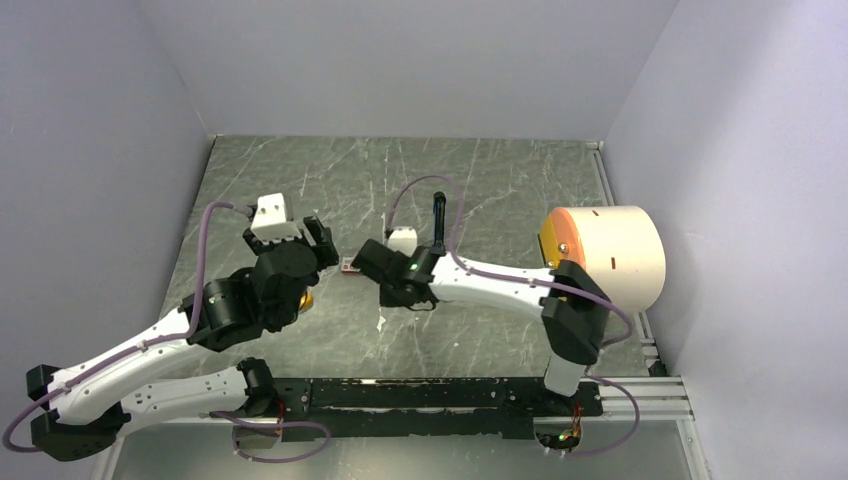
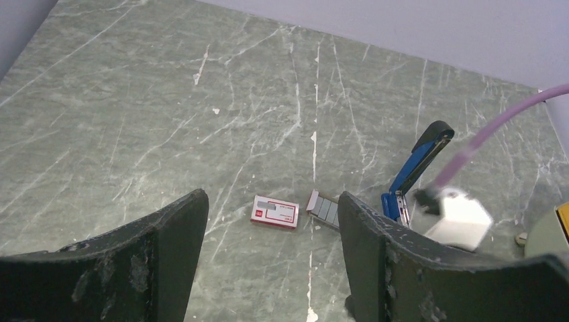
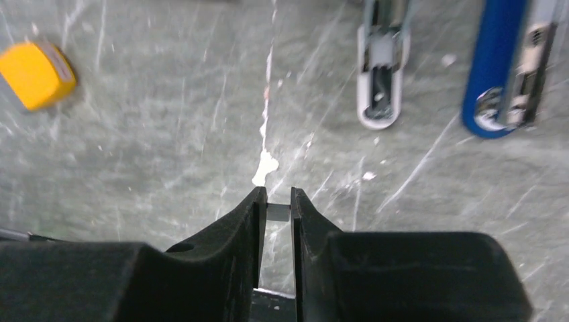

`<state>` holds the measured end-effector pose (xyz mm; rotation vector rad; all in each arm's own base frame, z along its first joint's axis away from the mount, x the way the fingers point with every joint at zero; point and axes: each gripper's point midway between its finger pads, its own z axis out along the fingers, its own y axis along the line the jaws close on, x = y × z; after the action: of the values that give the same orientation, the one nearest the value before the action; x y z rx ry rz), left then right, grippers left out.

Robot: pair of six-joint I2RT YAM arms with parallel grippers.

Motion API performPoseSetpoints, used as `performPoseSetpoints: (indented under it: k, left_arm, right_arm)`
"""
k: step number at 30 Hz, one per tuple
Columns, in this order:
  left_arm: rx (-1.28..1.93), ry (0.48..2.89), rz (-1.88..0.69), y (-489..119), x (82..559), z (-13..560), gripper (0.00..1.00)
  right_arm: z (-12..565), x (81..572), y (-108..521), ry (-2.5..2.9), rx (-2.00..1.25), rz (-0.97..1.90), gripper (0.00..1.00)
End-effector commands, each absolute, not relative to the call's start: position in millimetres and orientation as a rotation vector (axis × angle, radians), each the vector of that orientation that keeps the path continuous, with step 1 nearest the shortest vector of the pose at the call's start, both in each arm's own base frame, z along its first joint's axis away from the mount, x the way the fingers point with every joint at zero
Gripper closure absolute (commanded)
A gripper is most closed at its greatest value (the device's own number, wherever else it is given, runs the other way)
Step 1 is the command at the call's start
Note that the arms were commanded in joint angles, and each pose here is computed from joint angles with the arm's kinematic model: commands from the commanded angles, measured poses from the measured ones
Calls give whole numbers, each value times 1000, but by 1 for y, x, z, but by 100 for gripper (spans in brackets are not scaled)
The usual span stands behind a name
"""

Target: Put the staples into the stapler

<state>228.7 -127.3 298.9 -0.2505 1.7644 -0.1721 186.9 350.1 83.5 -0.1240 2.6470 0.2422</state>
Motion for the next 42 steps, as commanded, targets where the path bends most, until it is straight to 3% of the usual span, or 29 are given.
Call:
performPoseSetpoints:
  k: [1,14,42]
  left_arm:
    - [-327,1742,-158,-118,229,292,25]
    - [-237,1789,-139,-145,242,277,25]
    - [-201,1817,-130,-153,248,262,25]
  right_arm:
    - [102,226,329,2528,-84,283,76]
    - [95,275,306,2456,-353,325,76]
    - [42,267,297,2547,-494,214,76]
